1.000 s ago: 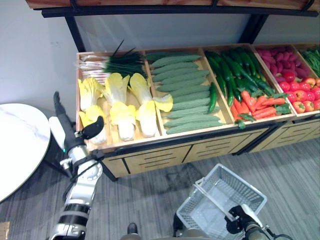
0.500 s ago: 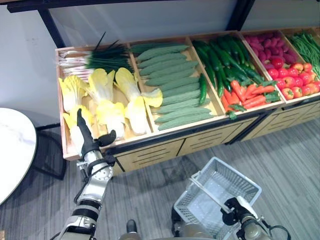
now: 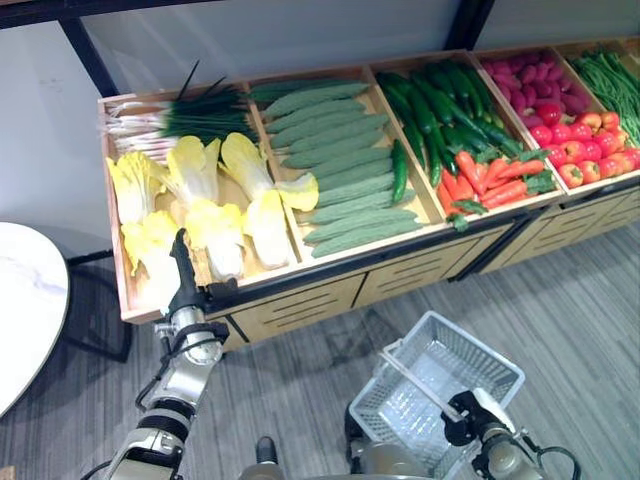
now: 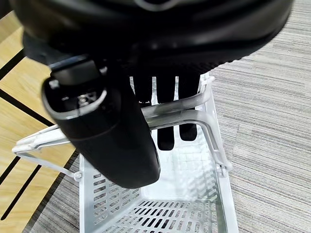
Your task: Get the vegetables into the basket
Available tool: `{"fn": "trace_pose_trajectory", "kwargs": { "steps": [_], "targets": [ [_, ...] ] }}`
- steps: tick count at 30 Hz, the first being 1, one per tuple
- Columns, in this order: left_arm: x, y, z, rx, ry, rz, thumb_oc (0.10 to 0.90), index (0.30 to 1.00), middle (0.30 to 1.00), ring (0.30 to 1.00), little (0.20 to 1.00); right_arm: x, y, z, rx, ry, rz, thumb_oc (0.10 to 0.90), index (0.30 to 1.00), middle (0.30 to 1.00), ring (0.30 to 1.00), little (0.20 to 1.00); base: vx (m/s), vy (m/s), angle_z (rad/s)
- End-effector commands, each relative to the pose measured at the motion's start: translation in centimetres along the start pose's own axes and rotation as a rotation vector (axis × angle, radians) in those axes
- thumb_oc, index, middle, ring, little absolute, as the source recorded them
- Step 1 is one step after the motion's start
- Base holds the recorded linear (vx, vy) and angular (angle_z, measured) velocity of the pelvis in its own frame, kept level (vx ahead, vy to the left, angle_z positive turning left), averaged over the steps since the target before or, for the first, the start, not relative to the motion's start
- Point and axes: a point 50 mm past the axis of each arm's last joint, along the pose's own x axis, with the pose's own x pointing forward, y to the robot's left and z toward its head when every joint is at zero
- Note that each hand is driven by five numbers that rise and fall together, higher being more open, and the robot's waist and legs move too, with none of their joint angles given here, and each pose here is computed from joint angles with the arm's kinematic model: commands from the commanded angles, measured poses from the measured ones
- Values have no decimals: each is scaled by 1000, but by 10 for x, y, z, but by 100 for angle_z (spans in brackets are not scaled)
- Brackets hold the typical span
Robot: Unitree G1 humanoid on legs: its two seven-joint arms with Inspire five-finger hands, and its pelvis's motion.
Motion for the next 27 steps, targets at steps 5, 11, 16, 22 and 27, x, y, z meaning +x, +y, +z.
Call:
{"fn": "trace_pose_trajectory", "kwargs": {
  "steps": [5, 11, 16, 22, 27],
  "targets": [
    [29, 3, 25, 84, -77, -44, 900, 1000, 1000, 1000, 1000, 9, -30, 22, -61, -104, -67, 400, 300, 300, 300, 300, -2, 9, -4],
    [24, 0, -12, 143, 111, -56, 900, 1000, 1000, 1000, 1000, 9, -29, 24, -79, -113, -50, 400, 300, 300, 300, 300, 6, 5, -4],
    [14, -5, -48, 90, 382, -56, 900, 1000, 1000, 1000, 1000, 12, -32, 27, -108, -110, -39, 400, 300, 300, 300, 300, 0, 12, -5],
    [20, -13, -47, 268, 380, -207, 900, 1000, 1000, 1000, 1000, 15, -40, 40, -132, -150, -37, 400, 300, 300, 300, 300, -4, 20, -12],
    [40, -5, -28, 476, 277, -279, 741, 778, 778, 778, 778, 18, -49, 50, -143, -186, -50, 400, 300, 300, 300, 300, -23, 12, -5]
  ]
}}
